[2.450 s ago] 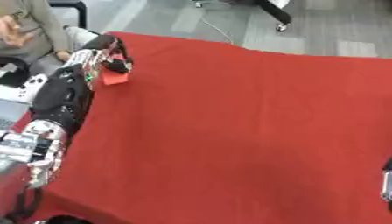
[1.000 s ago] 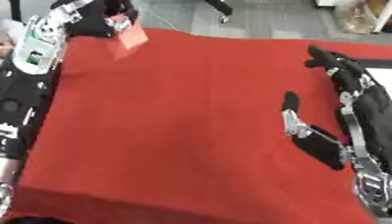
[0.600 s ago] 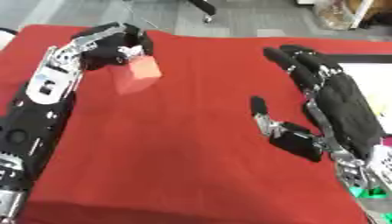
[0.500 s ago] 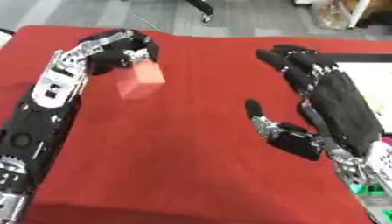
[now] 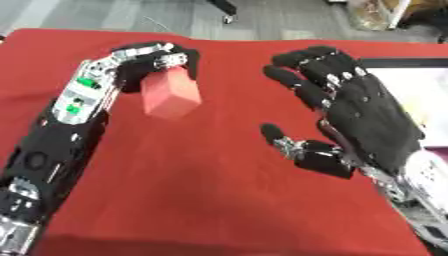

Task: Pick up the objects with one hand, pass them to the other hand, and then place them into the box on the other side of the table.

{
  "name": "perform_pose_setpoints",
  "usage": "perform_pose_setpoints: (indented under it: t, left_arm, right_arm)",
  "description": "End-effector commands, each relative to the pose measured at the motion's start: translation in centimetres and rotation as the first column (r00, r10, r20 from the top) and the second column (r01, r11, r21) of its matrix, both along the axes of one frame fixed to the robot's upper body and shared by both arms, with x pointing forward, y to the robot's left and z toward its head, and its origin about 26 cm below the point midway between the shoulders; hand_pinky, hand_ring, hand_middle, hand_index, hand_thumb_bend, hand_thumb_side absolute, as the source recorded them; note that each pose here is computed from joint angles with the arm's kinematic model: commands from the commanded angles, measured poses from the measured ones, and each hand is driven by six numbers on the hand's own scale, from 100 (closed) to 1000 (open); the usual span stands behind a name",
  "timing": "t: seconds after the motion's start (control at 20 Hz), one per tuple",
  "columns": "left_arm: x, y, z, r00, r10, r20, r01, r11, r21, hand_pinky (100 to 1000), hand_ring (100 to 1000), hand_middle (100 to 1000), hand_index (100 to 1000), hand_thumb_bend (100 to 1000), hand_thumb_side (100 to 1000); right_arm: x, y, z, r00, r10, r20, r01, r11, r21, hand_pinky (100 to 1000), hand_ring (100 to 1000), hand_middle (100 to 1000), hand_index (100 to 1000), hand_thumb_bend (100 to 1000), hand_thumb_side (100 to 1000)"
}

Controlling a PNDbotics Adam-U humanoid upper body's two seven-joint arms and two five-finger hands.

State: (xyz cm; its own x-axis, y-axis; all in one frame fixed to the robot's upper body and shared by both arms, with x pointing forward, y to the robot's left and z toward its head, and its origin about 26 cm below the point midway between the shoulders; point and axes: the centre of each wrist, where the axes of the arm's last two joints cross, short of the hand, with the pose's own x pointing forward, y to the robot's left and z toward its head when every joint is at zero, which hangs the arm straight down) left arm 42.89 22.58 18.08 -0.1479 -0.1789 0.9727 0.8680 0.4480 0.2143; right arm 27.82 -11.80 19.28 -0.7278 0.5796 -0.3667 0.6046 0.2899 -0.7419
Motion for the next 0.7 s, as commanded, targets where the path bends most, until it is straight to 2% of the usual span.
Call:
perform_pose_setpoints:
  t: [0.05, 0.45, 0.7]
  left_arm:
    - [0.0, -1.0, 1.1, 1.000, -0.017, -0.025, 0.016, 0.999, -0.031, 553, 354, 289, 484, 100, 590]
    - [-0.1, -2.7, 1.1, 0.996, -0.029, -0.085, 0.024, 0.998, -0.054, 556, 359, 292, 487, 100, 602]
    - [0.1, -3.9, 0.7, 0.992, -0.075, -0.097, 0.075, 0.997, 0.002, 556, 361, 293, 488, 100, 606]
  right_arm:
    - [-0.3, 0.2, 1.0, 0.998, -0.006, 0.062, 0.007, 1.000, -0.017, 827, 802, 819, 884, 376, 368]
    - [-0.6, 1.2, 1.4, 0.997, 0.017, 0.081, -0.013, 0.998, -0.055, 834, 797, 837, 881, 369, 369]
    - [-0.6, 1.4, 1.7, 0.992, 0.095, 0.088, -0.084, 0.988, -0.126, 848, 795, 861, 878, 361, 335]
